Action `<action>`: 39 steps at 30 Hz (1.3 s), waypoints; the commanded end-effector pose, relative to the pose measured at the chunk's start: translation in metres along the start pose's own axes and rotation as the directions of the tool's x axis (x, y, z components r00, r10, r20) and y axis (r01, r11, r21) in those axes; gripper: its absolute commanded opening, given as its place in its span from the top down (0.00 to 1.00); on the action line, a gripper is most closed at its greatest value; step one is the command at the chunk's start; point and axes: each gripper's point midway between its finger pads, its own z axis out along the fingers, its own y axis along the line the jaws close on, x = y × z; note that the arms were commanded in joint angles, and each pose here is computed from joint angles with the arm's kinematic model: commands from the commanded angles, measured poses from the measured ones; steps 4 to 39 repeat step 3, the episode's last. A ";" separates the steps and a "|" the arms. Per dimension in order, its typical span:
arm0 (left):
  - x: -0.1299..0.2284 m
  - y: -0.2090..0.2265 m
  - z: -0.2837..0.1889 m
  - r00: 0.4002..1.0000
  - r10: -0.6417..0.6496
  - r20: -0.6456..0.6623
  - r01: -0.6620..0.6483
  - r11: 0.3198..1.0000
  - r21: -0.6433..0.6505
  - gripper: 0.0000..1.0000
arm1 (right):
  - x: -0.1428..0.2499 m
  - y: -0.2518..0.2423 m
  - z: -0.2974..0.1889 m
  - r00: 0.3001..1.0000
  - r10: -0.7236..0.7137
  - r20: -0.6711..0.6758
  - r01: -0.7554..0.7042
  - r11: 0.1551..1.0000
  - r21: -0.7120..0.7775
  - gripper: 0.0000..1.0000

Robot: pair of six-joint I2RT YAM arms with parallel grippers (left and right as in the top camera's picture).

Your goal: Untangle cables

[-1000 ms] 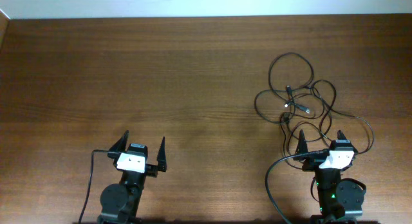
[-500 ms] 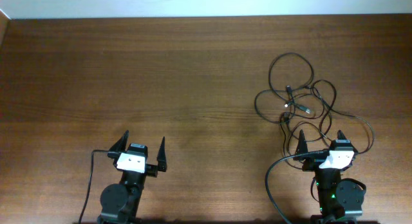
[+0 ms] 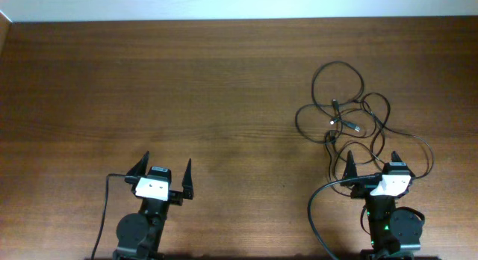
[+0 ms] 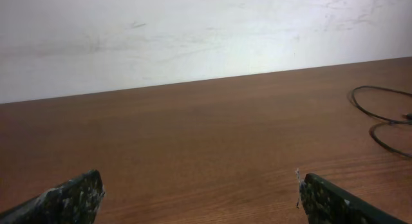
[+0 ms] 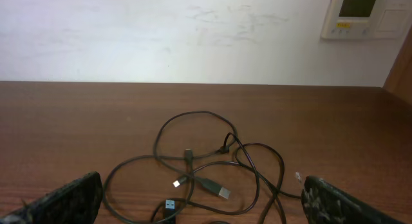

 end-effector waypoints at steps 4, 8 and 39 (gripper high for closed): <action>0.001 0.000 0.000 1.000 0.016 -0.002 -0.016 1.000 -0.002 0.01 | 0.003 -0.002 0.000 1.000 -0.006 -0.005 0.006 1.000 0.007 0.01; 0.001 0.000 0.000 1.000 0.016 -0.002 -0.016 1.000 -0.002 0.01 | 0.003 -0.002 0.000 1.000 -0.006 -0.005 0.006 1.000 0.007 0.01; 0.001 0.000 0.000 1.000 0.016 -0.002 -0.016 1.000 -0.002 0.01 | 0.003 -0.002 0.000 1.000 -0.006 -0.005 0.006 1.000 0.007 0.01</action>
